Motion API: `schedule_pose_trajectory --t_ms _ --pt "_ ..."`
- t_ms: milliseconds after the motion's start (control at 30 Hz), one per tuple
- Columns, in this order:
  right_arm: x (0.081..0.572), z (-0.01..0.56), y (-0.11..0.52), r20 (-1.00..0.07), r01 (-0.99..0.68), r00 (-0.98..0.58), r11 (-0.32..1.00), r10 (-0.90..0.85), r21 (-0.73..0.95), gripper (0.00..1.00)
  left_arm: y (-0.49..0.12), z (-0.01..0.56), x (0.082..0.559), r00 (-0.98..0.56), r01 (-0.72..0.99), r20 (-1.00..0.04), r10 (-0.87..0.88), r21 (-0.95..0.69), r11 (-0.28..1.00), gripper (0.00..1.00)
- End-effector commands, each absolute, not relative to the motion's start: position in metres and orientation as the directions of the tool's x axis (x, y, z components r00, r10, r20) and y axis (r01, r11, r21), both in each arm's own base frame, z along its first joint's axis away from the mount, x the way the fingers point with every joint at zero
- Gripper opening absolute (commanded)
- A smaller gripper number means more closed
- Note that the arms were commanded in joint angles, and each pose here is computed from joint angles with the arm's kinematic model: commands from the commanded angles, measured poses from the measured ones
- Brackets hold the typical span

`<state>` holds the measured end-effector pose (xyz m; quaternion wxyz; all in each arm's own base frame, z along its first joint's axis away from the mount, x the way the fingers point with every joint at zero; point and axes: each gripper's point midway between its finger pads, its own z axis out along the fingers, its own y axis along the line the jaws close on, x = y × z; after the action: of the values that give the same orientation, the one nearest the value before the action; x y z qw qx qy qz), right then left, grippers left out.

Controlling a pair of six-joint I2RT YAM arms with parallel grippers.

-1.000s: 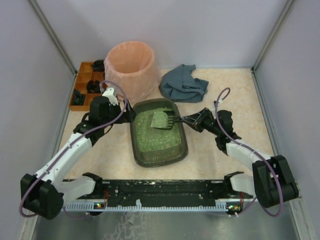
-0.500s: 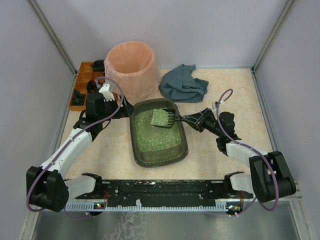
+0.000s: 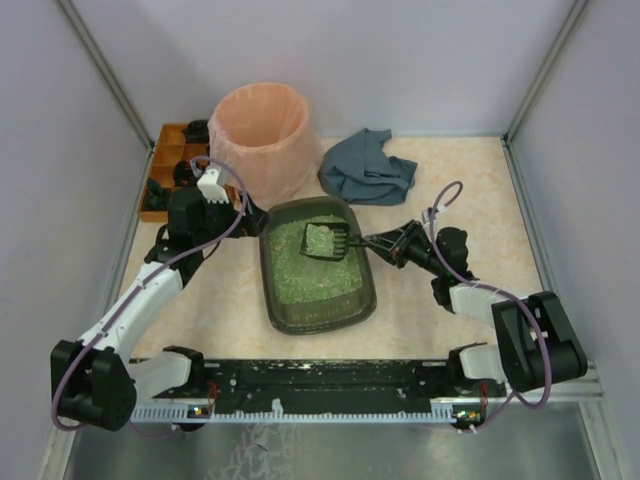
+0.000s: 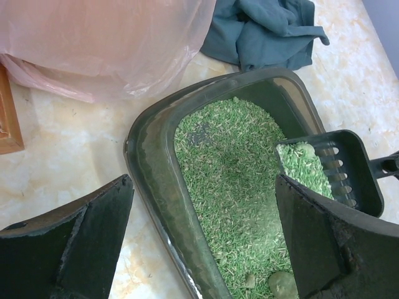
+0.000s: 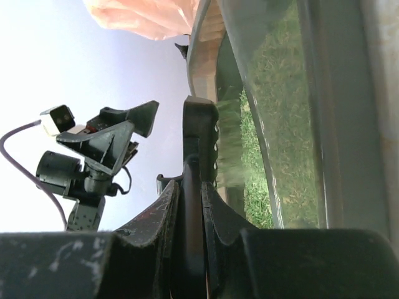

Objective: Clean the litter box

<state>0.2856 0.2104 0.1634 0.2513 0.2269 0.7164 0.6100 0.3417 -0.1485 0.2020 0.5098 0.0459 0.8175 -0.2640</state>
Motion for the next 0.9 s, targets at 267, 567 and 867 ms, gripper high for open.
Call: schedule_pose_trajectory --t_ms 267,567,867 --pt "0.285 0.201 0.234 -0.274 -0.206 -0.805 0.186 0.525 0.961 0.00 -0.140 0.219 0.336 -0.403 0.373 -0.902 -0.154 -0.316 0.872 0.98" --pt "0.288 0.204 0.235 -0.288 -0.214 -0.801 0.200 0.524 0.956 0.00 -0.138 0.221 0.332 -0.400 0.373 -0.904 -0.154 -0.314 0.873 0.98" --pt "0.297 0.191 0.216 -0.238 -0.126 -0.762 0.222 0.602 0.967 0.00 -0.127 0.218 0.306 -0.433 0.336 -0.888 -0.151 -0.315 0.888 0.97"
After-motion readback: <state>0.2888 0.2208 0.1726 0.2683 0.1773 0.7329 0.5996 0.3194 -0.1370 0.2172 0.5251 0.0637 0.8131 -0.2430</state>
